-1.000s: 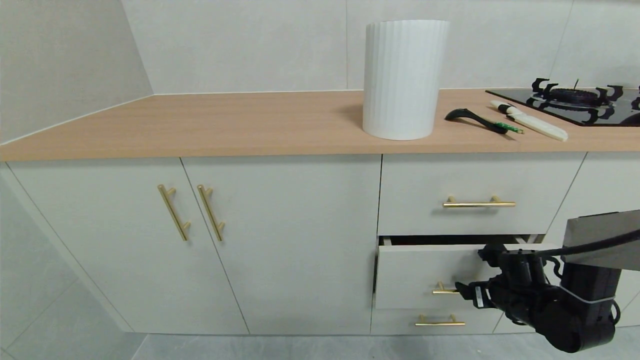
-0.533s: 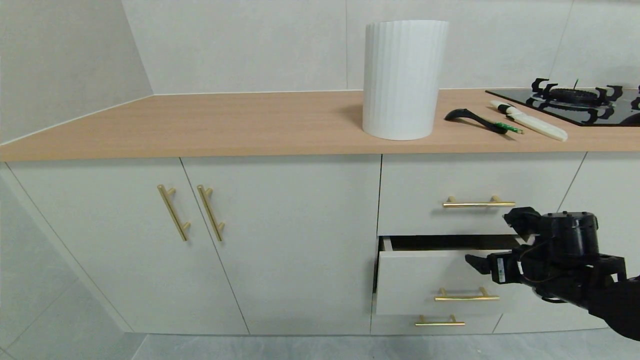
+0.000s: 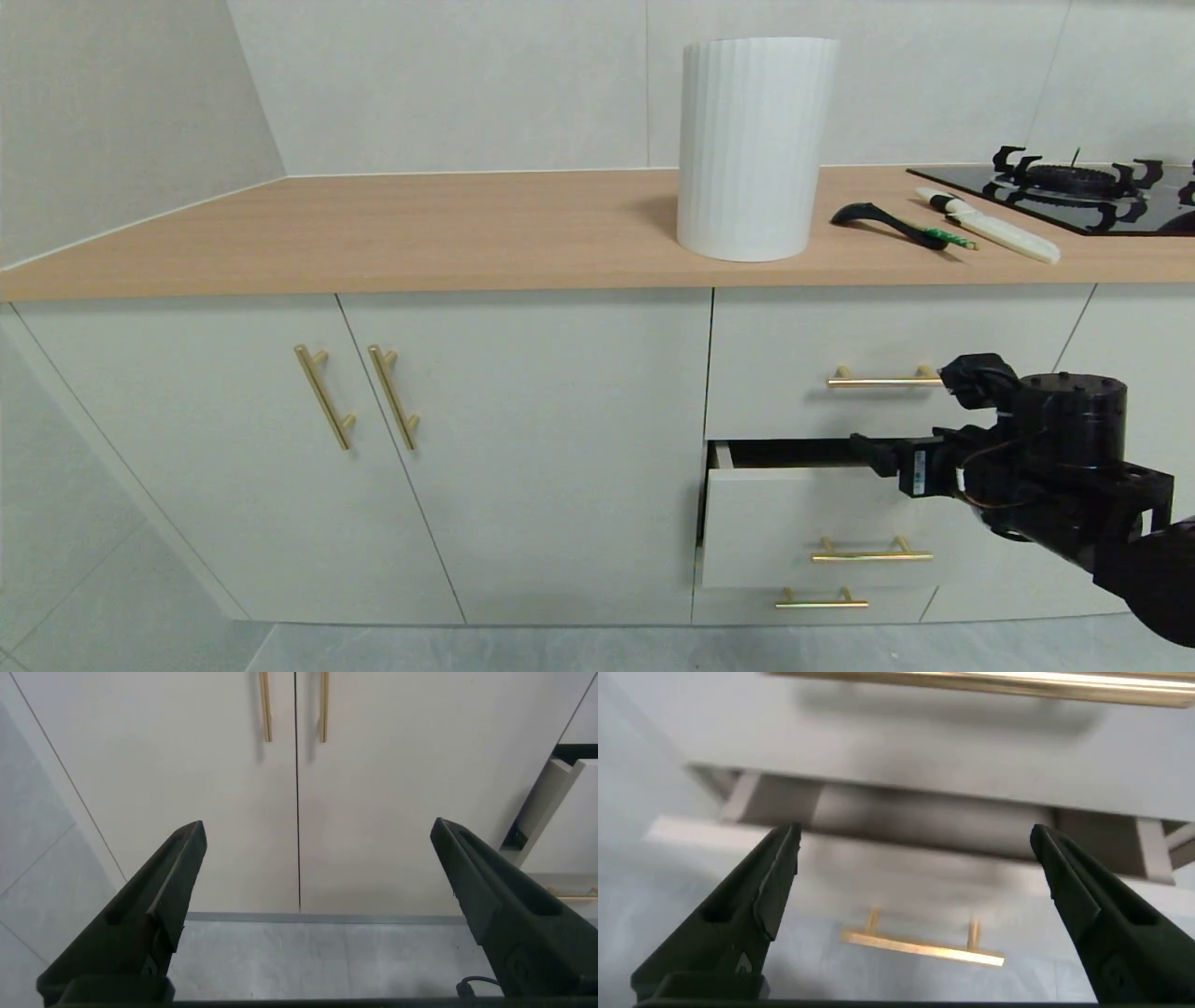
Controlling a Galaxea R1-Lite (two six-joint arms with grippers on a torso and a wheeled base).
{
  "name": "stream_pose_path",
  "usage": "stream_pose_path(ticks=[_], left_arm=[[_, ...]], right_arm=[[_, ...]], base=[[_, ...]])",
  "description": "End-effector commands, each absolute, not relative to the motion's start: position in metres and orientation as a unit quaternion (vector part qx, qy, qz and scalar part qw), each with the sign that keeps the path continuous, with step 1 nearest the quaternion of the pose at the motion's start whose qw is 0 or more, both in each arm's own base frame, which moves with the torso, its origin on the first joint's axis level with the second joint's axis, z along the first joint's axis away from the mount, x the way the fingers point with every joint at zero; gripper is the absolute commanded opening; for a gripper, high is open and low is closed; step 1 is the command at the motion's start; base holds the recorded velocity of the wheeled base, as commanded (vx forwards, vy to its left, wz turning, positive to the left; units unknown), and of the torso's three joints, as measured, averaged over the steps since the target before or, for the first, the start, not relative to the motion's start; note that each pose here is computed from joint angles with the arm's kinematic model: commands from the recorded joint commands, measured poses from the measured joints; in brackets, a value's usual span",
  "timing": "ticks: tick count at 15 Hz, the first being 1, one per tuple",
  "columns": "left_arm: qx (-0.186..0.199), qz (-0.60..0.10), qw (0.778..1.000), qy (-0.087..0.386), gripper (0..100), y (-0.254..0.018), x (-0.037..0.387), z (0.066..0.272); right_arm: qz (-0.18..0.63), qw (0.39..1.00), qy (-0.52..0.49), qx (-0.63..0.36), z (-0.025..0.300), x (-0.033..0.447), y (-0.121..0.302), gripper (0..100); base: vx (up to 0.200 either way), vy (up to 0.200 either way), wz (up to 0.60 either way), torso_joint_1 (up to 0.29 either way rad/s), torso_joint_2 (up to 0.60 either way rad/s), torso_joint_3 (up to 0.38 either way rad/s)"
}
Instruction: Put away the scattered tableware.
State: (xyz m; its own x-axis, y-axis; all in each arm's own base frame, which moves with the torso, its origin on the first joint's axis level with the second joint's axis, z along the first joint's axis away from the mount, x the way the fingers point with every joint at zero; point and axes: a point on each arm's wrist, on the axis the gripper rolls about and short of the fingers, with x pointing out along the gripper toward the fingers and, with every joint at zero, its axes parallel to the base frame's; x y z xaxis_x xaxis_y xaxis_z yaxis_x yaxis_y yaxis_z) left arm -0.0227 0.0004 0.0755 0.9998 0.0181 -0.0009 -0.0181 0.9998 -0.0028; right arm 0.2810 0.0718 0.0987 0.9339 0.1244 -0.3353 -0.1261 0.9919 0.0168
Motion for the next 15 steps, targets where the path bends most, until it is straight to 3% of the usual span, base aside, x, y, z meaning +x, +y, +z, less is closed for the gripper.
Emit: stream_pose_path(ticks=[1,6,15], left_arm=[[-0.002,0.009,1.0,0.001,100,0.0,-0.023,0.076],[-0.002,0.009,1.0,0.001,100,0.0,-0.023,0.076],[-0.002,0.009,1.0,0.001,100,0.0,-0.023,0.076]], right_arm=[[0.037,0.982,0.185,-0.011,0.061,0.298,0.076,100],[0.026,0.986,0.162,-0.008,0.029,0.314,0.079,100],[0.027,0.984,0.175,-0.012,0.026,0.312,0.079,100]], base=[[0.0,0.0,0.0,0.0,0.0,0.0],[0.0,0.0,0.0,0.0,0.0,0.0],[0.0,0.0,0.0,0.0,0.0,0.0]])
